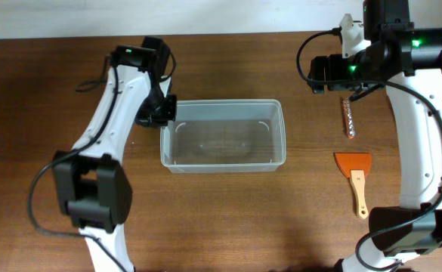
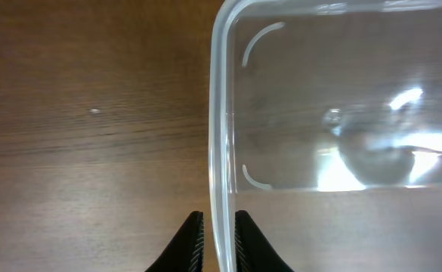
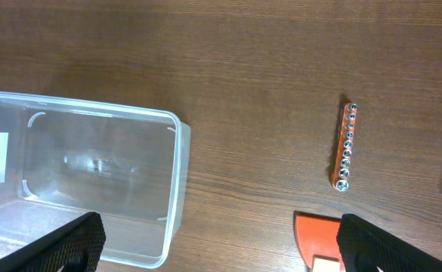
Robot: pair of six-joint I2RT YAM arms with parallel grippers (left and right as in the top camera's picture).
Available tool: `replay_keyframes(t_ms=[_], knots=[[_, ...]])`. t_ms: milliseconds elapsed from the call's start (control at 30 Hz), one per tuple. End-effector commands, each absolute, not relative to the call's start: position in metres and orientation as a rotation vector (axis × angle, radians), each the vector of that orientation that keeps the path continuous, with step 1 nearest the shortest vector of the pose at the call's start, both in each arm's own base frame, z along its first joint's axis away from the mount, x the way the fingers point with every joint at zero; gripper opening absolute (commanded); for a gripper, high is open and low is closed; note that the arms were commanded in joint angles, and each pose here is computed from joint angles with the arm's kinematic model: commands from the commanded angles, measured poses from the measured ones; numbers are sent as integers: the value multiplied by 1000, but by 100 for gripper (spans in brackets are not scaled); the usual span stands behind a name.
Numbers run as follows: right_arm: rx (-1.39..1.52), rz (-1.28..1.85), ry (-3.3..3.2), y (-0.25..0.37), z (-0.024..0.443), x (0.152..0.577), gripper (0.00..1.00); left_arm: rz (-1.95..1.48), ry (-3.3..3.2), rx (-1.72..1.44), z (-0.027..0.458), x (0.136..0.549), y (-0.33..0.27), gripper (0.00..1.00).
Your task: Pack container
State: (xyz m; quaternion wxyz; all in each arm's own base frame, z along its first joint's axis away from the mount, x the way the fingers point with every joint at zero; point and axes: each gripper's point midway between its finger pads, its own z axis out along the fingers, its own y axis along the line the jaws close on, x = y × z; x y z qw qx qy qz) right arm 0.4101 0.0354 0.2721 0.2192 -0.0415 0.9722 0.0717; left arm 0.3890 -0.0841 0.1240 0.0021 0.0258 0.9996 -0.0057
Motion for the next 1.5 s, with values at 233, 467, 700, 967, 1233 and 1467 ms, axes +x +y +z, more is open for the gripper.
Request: replay_keyframes(t_ms=[233,467,700,967,1233,1467], knots=[[-73,37,2696,13,273,411,99,47,2743,16,251,392,-52,99],[83,-245,2791,-48,266,386,99,248,2646,-175,285,378,15,99],[505,-215,2776,-131,263,362,99,294,2672,-338,283,363,61,99],[147,224,2710,-126,268,368,99,300,2648,-382,285,365,73,99],[-121,168,2708,-120,241,405,99,295,2644,-381,286,366,72,99],[-177,101,2908,-104,170,427,99,295,2644,-381,286,366,72,99]])
